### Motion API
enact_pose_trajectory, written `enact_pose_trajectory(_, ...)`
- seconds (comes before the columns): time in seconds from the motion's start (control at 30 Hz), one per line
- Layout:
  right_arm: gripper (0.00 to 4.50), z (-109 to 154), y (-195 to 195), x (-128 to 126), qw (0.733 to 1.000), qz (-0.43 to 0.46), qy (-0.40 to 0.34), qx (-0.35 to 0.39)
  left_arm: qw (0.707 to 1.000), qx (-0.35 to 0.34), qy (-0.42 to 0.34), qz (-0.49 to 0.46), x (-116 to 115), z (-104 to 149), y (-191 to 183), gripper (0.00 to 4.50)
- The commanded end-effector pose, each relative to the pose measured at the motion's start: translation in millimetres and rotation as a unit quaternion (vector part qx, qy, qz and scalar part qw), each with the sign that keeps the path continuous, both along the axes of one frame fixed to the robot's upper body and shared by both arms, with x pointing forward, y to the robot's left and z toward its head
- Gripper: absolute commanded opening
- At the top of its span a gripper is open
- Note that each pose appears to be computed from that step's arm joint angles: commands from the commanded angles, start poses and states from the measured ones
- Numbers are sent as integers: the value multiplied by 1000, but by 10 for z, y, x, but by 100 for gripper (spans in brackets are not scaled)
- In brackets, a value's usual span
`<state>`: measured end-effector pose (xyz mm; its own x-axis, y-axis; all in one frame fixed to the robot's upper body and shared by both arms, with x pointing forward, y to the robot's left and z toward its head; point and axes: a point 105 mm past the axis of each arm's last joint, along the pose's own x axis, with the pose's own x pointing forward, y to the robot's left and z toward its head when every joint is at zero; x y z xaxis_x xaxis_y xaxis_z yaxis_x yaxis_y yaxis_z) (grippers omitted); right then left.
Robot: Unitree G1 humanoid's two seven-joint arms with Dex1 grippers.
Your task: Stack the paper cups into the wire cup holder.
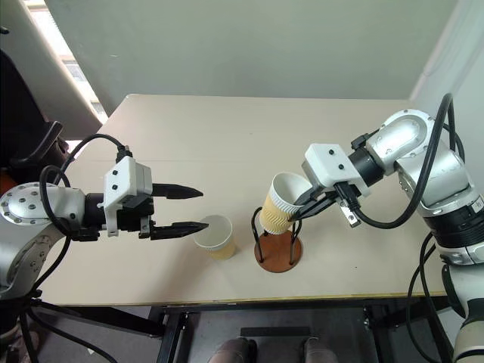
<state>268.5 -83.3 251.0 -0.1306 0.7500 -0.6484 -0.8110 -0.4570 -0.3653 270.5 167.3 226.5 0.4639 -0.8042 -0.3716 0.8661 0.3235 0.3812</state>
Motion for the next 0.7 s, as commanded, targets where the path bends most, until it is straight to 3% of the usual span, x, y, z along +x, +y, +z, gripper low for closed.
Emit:
enact_pose_trajectory(0.03,3,18,28,-21,1000,13,-19,-6,1000,-2,-24,1,-36,104,-16,346)
enact_pose_trajectory(0.13,60,-22,38,16,1000,9,-25,-14,1000,0,-25,4,-37,104,-10,346)
enact_pose_trajectory(0.37,292,62,87,63,999,0,-43,3,1000,6,-25,9,-24,104,2,346)
enact_pose_trajectory(0.47,396,216,76,79,998,-6,-44,35,1000,6,-26,6,-12,111,-15,346)
enact_pose_trajectory(0.5,425,333,63,166,997,-27,-46,64,1000,6,-27,6,-1,112,-28,346)
enact_pose_trajectory(0.57,425,507,-5,518,985,-112,-57,114,999,10,-45,23,95,129,-23,346)
enact_pose_trajectory(0.7,425,431,-268,1273,945,-279,-120,122,991,-16,-105,81,429,276,-64,346)
